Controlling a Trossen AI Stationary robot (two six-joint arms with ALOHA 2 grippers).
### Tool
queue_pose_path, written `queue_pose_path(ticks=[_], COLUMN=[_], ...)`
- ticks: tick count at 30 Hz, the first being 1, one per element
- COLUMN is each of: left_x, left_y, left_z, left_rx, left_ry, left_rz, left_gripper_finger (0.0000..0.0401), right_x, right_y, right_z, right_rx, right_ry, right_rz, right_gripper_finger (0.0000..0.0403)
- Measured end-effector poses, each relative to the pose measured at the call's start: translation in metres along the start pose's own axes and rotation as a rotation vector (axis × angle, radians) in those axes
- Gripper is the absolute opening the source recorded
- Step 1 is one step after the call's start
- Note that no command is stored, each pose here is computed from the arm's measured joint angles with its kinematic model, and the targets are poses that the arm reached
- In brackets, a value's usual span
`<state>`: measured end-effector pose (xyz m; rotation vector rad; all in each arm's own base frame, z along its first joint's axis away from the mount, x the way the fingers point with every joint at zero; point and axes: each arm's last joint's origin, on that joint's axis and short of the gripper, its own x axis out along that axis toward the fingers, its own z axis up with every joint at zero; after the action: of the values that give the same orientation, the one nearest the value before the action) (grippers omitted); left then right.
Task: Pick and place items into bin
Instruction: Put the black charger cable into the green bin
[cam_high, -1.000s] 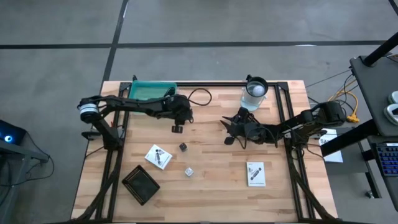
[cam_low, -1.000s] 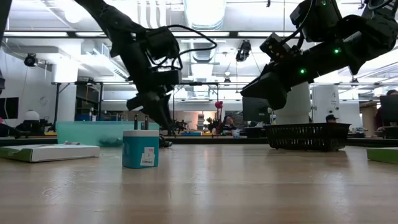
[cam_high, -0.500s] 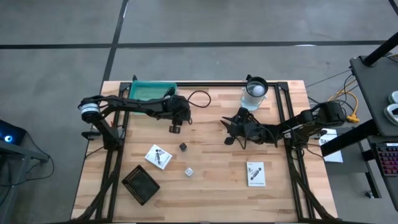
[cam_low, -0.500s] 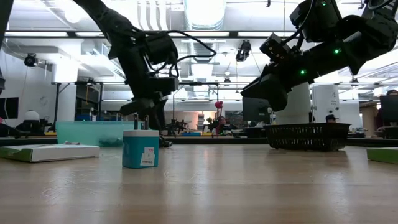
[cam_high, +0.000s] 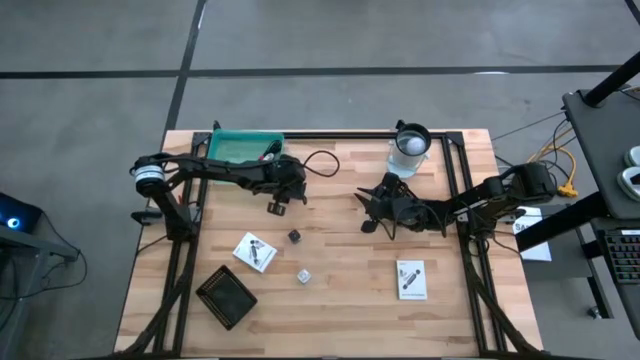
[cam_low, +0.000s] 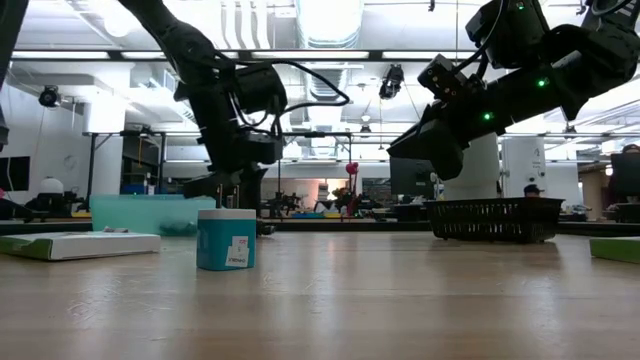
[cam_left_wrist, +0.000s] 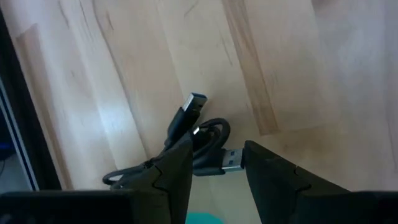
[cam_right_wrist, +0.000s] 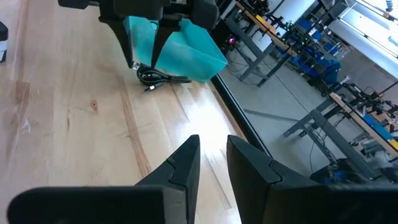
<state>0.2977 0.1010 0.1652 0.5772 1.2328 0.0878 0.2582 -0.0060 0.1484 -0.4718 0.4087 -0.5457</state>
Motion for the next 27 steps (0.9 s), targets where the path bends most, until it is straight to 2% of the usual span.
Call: queue_pose_path(ticks=[9, 27], left_x=[-0.0062, -0.0022], left_y=[-0.0012, -0.0069], left_z=[0.0020, -0.0056], left_rx=[0.090, 0.099], left_ry=[0.066, 0.141], left_rz=[0.097, 0.131], left_gripper_finger=[0.0127, 0.0127], right_x=[0.0000, 0.0000], right_y=[0.0000, 0.0001], right_z=[-0.0001, -0.0003], right_rx=[0.000, -0.001], right_ry=[0.000, 0.002], right_rz=[0.000, 0.001], right_gripper_finger=[0.0068, 0.0068])
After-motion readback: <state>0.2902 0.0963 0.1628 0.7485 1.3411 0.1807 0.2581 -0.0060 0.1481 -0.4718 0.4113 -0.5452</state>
